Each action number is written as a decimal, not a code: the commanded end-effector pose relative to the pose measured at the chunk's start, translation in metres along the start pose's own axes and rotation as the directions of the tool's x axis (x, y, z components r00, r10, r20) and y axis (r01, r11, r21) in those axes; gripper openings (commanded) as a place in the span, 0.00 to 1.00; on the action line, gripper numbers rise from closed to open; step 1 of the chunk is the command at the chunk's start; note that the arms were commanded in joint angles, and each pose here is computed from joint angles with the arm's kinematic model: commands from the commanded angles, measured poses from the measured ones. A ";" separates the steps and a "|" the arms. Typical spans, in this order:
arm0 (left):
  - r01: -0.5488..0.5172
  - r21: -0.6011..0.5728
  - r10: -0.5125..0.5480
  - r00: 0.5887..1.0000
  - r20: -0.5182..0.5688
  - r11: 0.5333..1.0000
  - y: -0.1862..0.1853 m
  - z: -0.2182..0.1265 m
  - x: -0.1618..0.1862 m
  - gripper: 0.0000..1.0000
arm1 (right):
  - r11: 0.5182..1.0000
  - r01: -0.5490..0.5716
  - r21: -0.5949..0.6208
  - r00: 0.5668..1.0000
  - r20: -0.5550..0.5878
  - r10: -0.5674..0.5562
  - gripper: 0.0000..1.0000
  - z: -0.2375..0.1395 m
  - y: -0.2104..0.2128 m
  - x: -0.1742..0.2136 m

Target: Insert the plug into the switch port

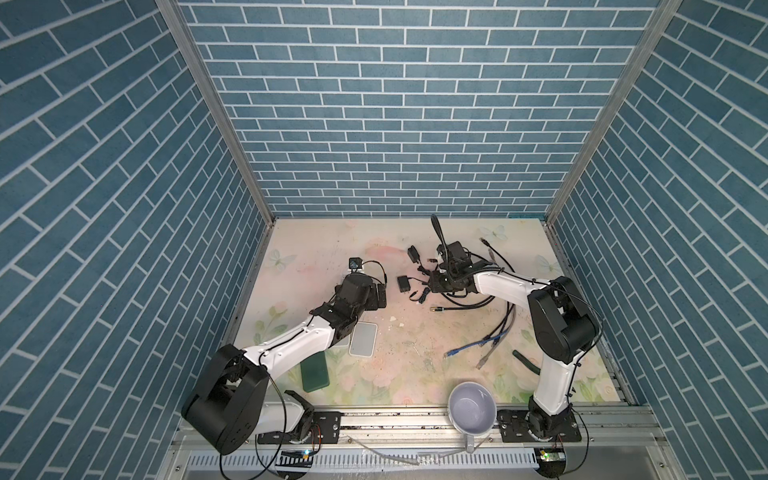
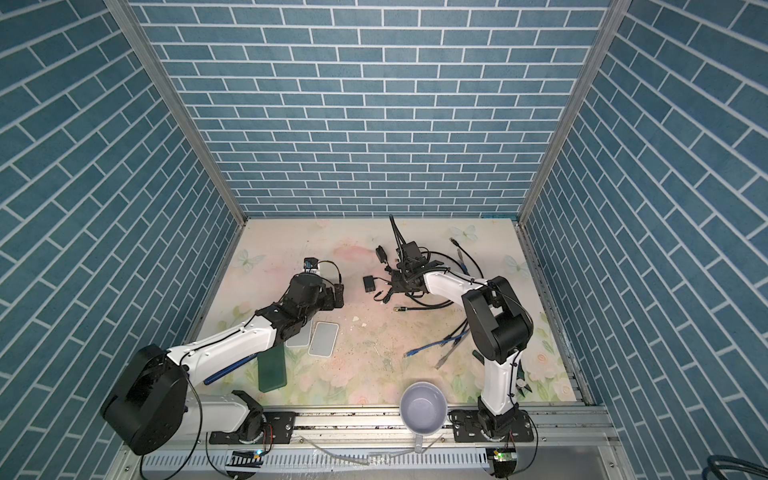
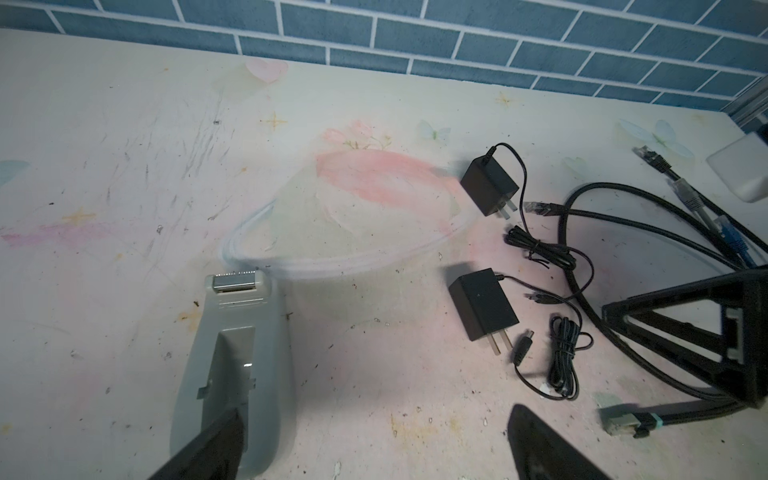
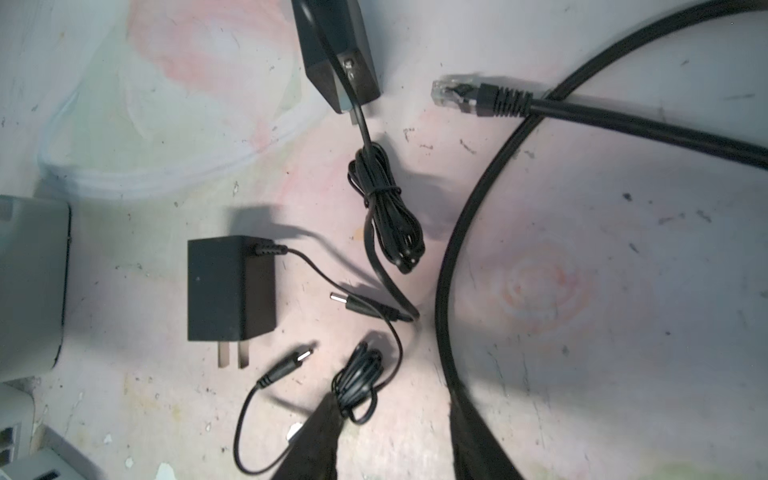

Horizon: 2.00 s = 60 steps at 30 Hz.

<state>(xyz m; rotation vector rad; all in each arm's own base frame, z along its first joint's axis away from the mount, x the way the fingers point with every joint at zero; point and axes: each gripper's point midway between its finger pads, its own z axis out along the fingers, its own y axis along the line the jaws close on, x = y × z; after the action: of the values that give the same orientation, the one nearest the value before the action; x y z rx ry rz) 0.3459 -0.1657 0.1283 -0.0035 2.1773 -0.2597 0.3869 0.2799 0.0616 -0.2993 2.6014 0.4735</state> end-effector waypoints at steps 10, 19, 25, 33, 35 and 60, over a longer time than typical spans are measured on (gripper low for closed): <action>-0.020 0.007 0.020 0.999 0.047 1.000 -0.004 0.004 -0.009 1.00 | 1.000 0.010 0.021 0.995 -0.097 -0.008 0.37 0.016 0.017 0.022; -0.030 0.005 0.030 0.999 0.037 1.000 -0.006 0.008 -0.008 1.00 | 0.998 0.064 0.003 0.990 -0.125 -0.063 0.25 0.023 0.026 0.031; -0.032 -0.003 0.032 0.999 0.032 0.999 -0.004 0.009 -0.007 1.00 | 0.974 0.209 -0.088 0.959 -0.179 -0.221 0.21 0.018 0.044 0.053; -0.043 -0.002 0.043 0.999 0.028 0.999 -0.004 0.010 -0.006 1.00 | 0.965 0.260 0.019 0.954 -0.157 -0.254 0.30 0.001 0.028 0.049; -0.057 -0.006 0.057 0.998 0.016 0.998 -0.004 0.012 -0.004 1.00 | 0.961 0.278 -0.016 0.952 -0.132 -0.277 0.33 -0.007 0.036 0.045; -0.021 0.105 0.001 0.983 0.183 0.994 0.000 -0.022 -0.004 1.00 | 0.605 0.747 -0.276 0.654 0.146 -0.742 0.48 -0.011 0.098 0.040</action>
<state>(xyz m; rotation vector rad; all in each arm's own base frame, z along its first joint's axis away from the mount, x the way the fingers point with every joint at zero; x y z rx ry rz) 0.3314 -0.1602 0.1304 0.0431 2.0354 -0.3219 0.3136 0.3475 0.0665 -1.3270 2.1850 0.5592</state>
